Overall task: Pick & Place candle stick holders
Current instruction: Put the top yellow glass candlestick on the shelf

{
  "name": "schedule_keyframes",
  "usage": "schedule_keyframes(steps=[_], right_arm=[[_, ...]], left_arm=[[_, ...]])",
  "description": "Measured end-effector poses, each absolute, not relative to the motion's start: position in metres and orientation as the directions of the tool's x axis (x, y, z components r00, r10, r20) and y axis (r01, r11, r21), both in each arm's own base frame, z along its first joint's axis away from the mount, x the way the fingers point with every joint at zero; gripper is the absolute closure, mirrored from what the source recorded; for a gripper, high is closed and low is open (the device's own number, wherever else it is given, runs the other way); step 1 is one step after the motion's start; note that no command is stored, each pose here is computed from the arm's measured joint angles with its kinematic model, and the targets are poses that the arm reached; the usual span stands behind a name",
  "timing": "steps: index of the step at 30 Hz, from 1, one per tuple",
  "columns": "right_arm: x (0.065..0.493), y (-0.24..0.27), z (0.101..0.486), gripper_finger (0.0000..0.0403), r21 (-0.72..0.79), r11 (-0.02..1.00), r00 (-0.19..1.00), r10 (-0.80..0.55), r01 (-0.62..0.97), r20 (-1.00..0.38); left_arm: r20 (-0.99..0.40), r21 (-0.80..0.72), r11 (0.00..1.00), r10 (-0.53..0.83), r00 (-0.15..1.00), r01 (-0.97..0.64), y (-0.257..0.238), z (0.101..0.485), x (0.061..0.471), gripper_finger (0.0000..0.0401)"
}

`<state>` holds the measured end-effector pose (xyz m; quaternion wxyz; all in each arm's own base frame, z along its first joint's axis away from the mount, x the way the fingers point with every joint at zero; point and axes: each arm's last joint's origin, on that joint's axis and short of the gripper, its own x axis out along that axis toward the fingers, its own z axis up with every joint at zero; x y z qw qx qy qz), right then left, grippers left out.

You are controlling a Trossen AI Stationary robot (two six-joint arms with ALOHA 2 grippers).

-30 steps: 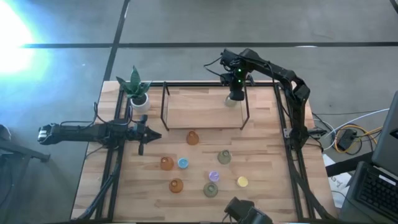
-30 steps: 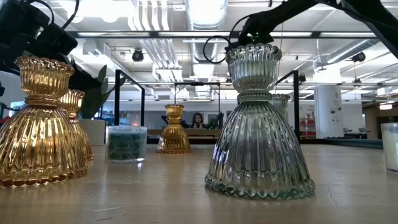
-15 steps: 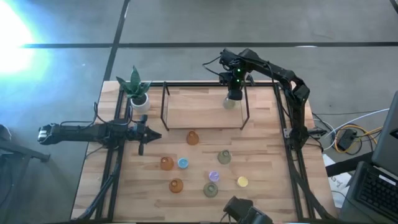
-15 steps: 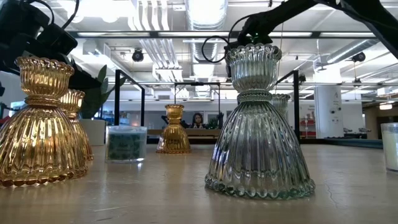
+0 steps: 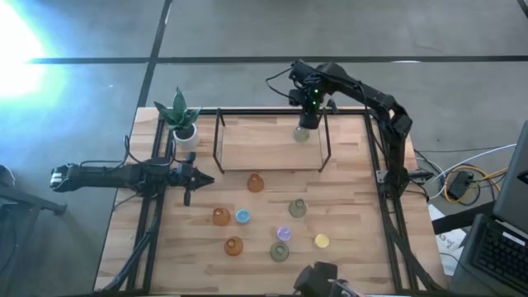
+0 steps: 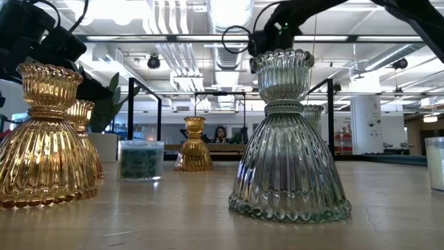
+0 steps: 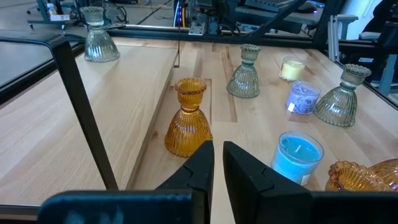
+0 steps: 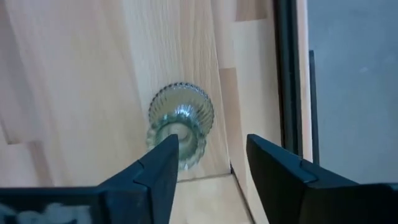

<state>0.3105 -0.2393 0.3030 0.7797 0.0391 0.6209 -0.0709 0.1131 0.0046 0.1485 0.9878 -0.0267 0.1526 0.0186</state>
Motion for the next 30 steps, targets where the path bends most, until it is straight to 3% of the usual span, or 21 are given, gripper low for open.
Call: schedule_keyframes(steps=[3,6,10,13,20,30], right_arm=[[0.307,-0.227,0.325,0.0207,-0.032,0.986,0.253,-0.073,0.163,-0.965],[0.307,-0.209,0.352,0.0205,0.024,0.989,0.37,-0.033,0.148,-0.929],[0.318,-0.176,0.379,0.0204,0.134,0.989,0.506,0.086,0.059,-0.858],[0.331,-0.149,0.389,0.0204,0.11,0.994,0.53,0.107,-0.025,-0.841],[0.365,-0.095,0.386,0.0215,0.062,0.99,0.592,0.128,-0.131,-0.796],[0.383,-0.077,0.362,0.0244,0.143,0.987,0.612,0.156,-0.07,-0.775]], left_arm=[[-0.302,-0.047,0.998,0.029,0.953,-0.045,0.005,0.148,0.113,0.0362],[-0.302,-0.047,0.998,0.029,0.953,-0.045,0.005,0.148,0.113,0.0362],[-0.302,-0.047,0.998,0.029,0.953,-0.045,0.005,0.148,0.113,0.0362],[-0.302,-0.047,0.998,0.029,0.953,-0.045,0.005,0.148,0.113,0.0362],[-0.303,-0.047,0.998,0.029,0.953,-0.045,0.005,0.148,0.113,0.0362],[-0.303,-0.047,0.998,0.029,0.953,-0.045,0.005,0.148,0.113,0.0362]])
